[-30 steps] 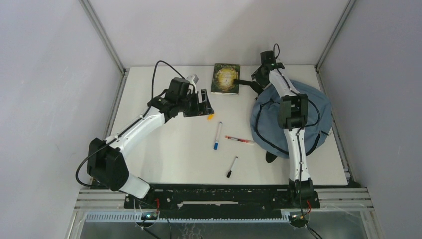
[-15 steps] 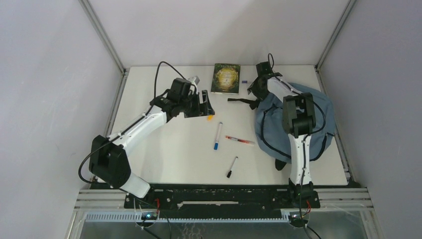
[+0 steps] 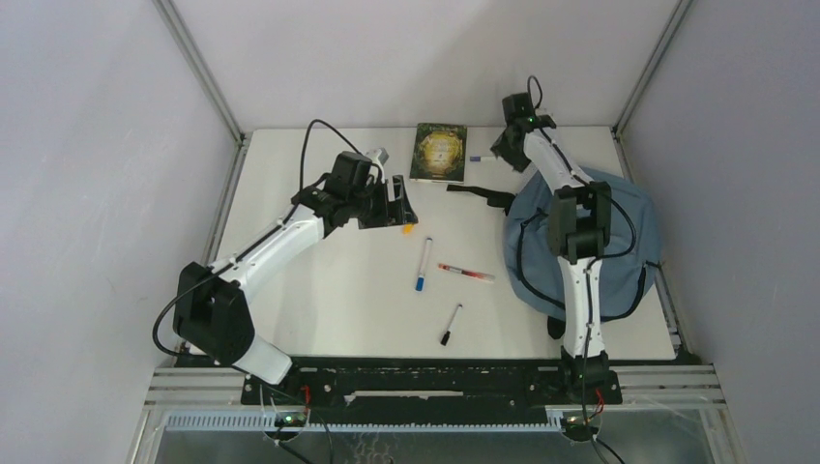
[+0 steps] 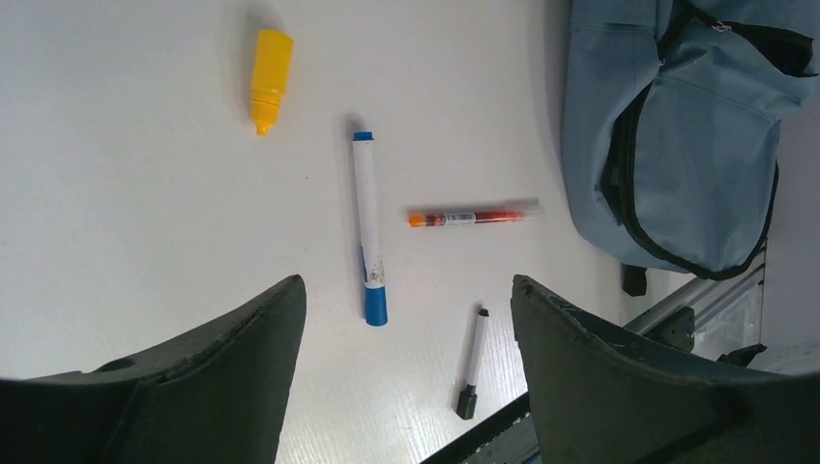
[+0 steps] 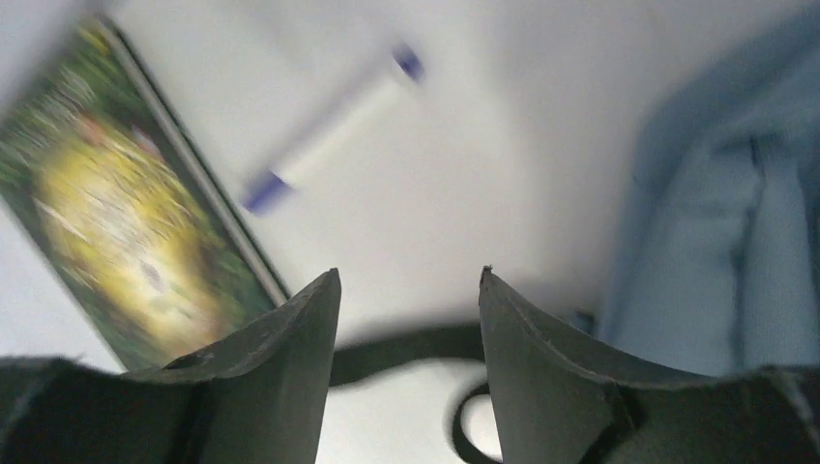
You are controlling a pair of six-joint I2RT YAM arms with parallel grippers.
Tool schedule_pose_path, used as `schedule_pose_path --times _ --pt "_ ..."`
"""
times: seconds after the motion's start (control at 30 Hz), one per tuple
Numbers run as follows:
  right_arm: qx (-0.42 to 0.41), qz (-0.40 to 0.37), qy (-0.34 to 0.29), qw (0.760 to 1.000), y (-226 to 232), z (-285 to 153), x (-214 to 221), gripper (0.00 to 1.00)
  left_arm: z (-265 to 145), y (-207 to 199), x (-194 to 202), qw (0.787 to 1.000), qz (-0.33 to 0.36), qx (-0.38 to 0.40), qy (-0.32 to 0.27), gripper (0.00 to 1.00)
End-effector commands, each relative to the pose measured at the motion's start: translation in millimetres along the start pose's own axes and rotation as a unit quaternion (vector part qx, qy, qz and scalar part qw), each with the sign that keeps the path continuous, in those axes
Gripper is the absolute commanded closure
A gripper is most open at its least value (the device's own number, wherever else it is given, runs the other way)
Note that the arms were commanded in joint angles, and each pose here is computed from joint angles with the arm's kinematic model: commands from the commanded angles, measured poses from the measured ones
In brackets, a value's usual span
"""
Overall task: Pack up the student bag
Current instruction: Adjust the student bag at the center of the board, then adjust the stationery at the center of the board.
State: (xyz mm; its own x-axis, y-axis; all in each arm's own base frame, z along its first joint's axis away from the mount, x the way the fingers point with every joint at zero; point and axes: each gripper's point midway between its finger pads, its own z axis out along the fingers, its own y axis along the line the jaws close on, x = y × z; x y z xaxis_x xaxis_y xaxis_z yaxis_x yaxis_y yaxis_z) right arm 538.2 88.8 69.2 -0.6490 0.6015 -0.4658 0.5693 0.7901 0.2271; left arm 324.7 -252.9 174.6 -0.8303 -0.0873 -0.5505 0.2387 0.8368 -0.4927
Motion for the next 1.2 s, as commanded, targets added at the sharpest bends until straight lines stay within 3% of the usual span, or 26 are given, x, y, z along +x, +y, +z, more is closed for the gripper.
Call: schedule_pose_path --times 0.0,0.07,0.1,0.17,0.33,0.53,0.73,1.0,1.17 --pt "0.054 0.045 -0.076 0.995 15 3 -39 0.36 -4 0 4 1.000 0.016 0.008 0.006 0.18" --pt "0.044 0.068 -0.080 0.993 26 6 -42 0.35 -6 4 6 1.000 0.018 0.001 0.004 0.18" --pt "0.030 0.078 -0.078 0.993 31 9 -42 0.15 -7 5 7 1.000 0.019 -0.001 0.002 0.18" --pt "0.011 0.098 -0.081 0.992 38 16 -44 0.01 -7 7 10 1.000 0.022 -0.001 0.005 0.18" --pt "-0.040 0.091 -0.122 0.988 70 26 -54 0.00 -5 13 19 0.999 0.030 -0.007 0.018 0.18" --pt "-0.083 0.080 -0.163 0.980 102 28 -68 0.12 0 20 26 0.999 0.033 -0.014 0.030 0.18" --pt "-0.095 0.056 -0.192 0.975 112 39 -71 0.09 6 24 32 0.998 0.035 -0.017 0.042 0.18" --pt "-0.141 0.094 -0.164 0.972 121 68 -74 0.09 8 27 33 0.998 0.034 -0.022 0.046 0.18" --pt "-0.150 0.118 -0.113 0.975 114 82 -60 0.08 11 27 36 0.998 0.032 -0.021 0.052 0.18"
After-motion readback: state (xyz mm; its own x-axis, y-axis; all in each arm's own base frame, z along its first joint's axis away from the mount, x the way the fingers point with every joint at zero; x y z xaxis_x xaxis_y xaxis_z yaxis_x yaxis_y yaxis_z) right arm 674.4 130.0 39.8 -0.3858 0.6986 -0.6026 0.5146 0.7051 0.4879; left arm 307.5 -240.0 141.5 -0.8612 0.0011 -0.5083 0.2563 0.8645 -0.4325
